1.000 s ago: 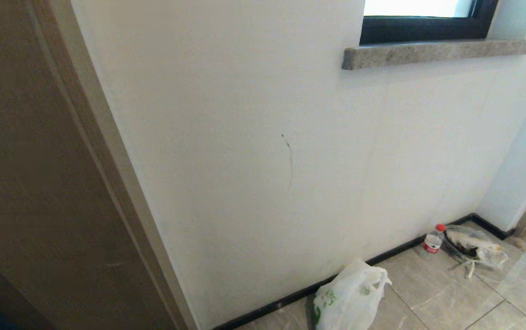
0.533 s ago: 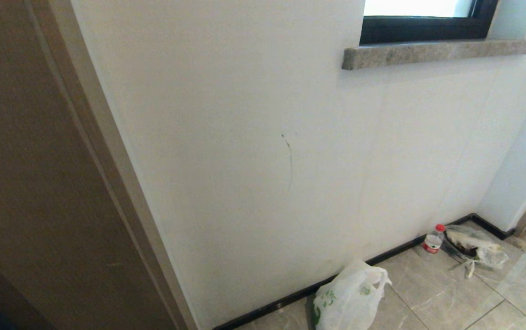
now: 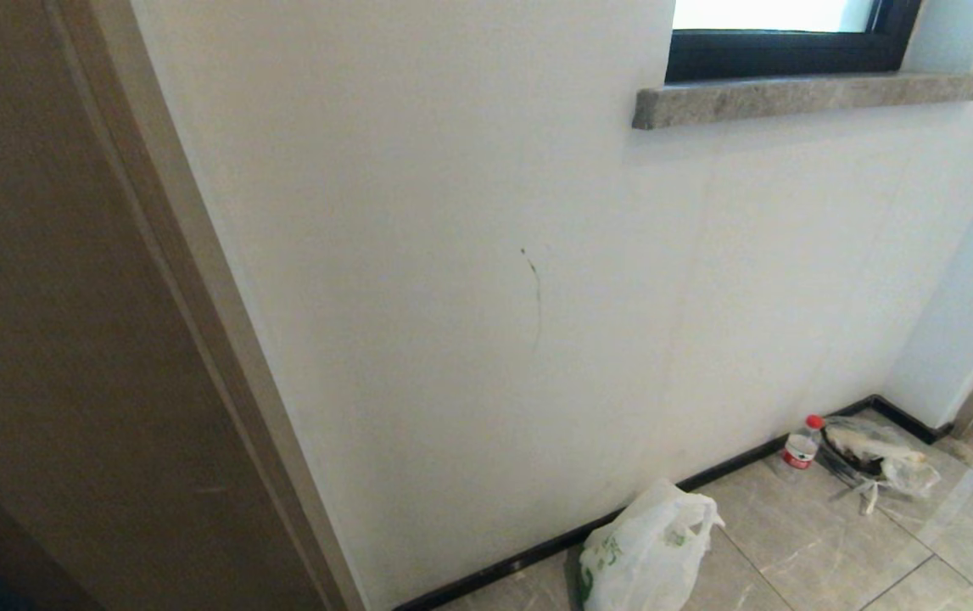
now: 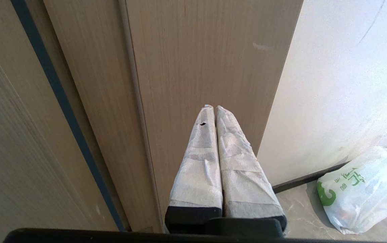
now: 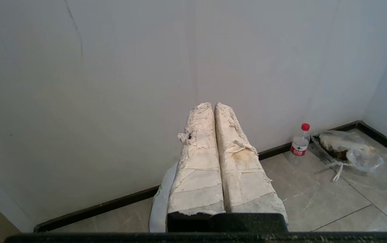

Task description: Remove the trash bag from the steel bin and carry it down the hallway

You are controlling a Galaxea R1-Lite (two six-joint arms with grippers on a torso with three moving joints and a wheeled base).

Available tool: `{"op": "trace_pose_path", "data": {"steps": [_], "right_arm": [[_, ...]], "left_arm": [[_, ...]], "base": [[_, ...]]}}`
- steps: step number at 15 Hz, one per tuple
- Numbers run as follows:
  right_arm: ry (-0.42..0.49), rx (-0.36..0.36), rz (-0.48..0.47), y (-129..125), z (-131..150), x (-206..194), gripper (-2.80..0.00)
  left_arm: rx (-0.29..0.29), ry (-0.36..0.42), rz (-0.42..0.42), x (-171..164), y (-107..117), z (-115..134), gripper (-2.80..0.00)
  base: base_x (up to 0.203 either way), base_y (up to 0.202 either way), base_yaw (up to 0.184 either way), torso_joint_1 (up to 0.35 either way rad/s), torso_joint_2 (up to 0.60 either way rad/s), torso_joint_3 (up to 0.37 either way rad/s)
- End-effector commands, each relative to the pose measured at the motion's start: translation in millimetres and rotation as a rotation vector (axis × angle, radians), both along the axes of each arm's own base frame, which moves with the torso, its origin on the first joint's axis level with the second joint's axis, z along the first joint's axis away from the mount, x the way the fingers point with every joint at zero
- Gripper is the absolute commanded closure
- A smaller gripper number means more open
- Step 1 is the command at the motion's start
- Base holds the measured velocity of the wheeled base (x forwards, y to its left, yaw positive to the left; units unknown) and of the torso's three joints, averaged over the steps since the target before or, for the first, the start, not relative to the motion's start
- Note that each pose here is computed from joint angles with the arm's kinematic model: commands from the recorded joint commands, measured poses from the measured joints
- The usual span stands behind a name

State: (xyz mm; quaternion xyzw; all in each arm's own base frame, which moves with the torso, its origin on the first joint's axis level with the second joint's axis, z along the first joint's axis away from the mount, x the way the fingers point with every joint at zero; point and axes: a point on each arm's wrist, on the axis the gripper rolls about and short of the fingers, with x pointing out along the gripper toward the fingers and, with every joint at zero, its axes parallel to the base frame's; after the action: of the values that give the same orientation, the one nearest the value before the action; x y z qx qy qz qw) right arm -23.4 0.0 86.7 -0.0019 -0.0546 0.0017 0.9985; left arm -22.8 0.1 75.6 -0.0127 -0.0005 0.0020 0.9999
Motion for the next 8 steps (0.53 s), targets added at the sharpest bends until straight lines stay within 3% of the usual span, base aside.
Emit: {"op": "trace_pose_path", "data": {"steps": [1,8], "right_arm": [[0.039,-0.001,0.001,0.0,-11.1,3.2,0.0],[0.039,0.001,0.001,0.0,-11.1,3.2,0.0]], "left_arm": [[-0.001,0.001,0.001,0.1,0.0,-0.3,0.0],[-0.001,-0.001,0.001,0.0,0.0,0.1,0.0]], "base": [[0.0,0.0,0.0,0.0,0.0,0.0],[0.0,0.0,0.0,0.0,0.0,0.0]]}}
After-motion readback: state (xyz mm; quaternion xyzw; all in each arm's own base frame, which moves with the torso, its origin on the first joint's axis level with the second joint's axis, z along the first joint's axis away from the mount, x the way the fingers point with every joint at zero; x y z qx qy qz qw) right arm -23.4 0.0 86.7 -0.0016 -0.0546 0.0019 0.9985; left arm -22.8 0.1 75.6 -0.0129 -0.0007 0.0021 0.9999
